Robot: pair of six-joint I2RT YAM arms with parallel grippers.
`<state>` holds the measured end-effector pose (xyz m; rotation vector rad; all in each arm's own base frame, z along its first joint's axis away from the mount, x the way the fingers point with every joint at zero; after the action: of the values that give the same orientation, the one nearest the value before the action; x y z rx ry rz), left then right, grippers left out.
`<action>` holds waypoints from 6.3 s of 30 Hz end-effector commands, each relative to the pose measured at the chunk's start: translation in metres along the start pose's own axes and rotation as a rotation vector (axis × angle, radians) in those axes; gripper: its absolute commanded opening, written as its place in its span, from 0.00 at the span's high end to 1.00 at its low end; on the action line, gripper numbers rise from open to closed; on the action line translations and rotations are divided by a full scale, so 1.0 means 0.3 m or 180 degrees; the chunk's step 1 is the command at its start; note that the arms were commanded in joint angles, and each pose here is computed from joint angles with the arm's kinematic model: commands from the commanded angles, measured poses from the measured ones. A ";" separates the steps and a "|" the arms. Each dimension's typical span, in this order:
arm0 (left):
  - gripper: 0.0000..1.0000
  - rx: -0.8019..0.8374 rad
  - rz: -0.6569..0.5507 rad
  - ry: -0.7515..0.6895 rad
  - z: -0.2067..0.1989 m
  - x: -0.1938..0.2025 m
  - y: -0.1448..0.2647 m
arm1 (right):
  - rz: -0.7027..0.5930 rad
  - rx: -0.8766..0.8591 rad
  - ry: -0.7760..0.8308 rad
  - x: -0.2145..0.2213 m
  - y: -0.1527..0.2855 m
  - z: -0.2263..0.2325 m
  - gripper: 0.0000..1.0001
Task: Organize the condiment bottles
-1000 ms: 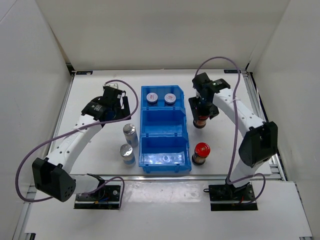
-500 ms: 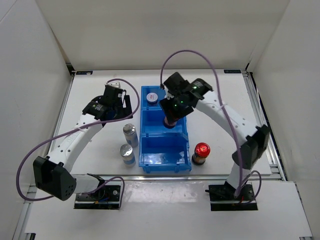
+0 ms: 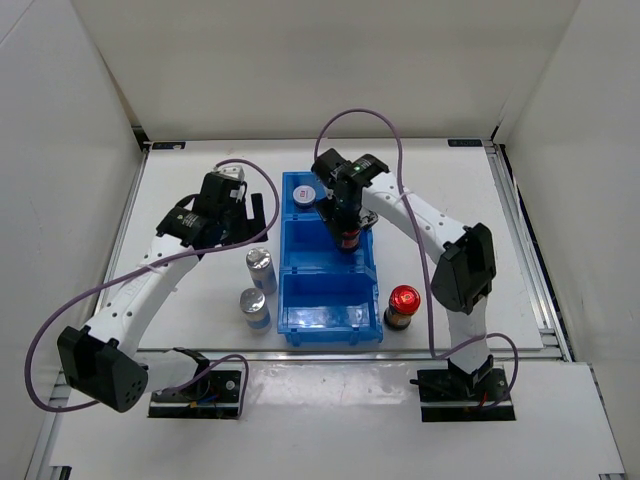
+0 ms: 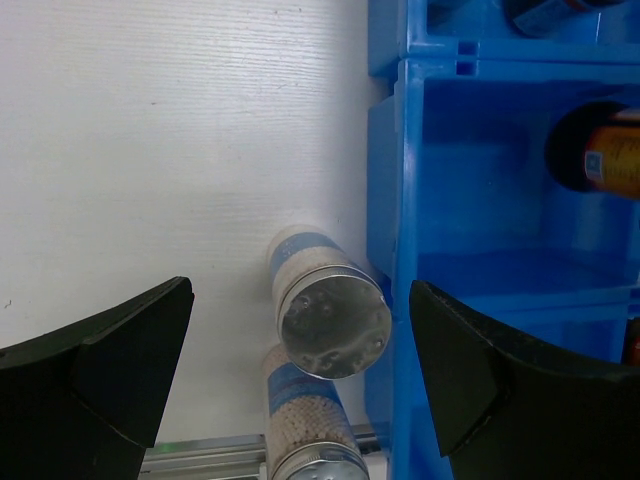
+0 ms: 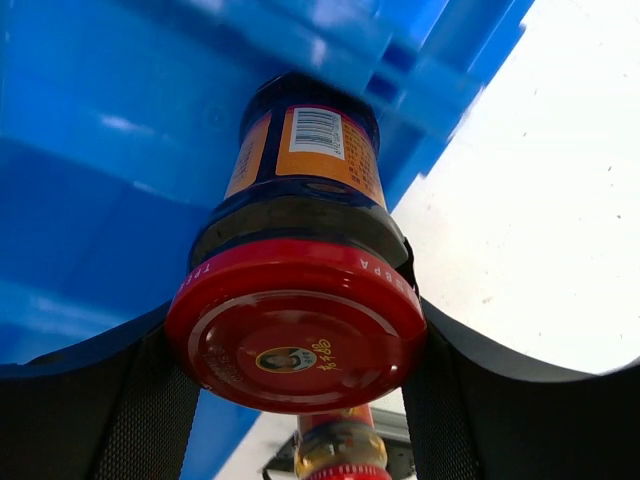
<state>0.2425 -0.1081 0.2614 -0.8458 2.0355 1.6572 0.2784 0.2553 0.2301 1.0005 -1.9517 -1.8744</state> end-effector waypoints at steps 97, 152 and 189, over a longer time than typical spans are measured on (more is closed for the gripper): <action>0.00 -0.0518 -0.0309 -0.0885 0.044 0.090 0.046 | -0.1366 -0.0091 -0.1073 0.146 0.614 -0.077 1.00; 0.00 -0.0417 -0.0298 -0.0890 0.008 0.079 0.053 | -0.0551 0.0090 -0.0060 -0.105 0.329 0.215 1.00; 0.00 0.0081 0.0024 -0.0928 -0.032 0.155 0.010 | -0.0626 -0.0099 -0.0025 -0.165 -0.022 0.183 0.42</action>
<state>0.2087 -0.1228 0.2368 -0.5611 1.8231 1.7063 0.2755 0.3253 0.2015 1.0823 -1.8873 -1.9580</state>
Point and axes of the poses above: each gripper's point midway between its finger pads, its own y axis back along the fingers, its own z axis along the line the jaws close on, x = y × z, the point moved 8 cm from there along y, back along the fingers, and after that the axes turned 7 degrees about y, right-handed, at the moved point
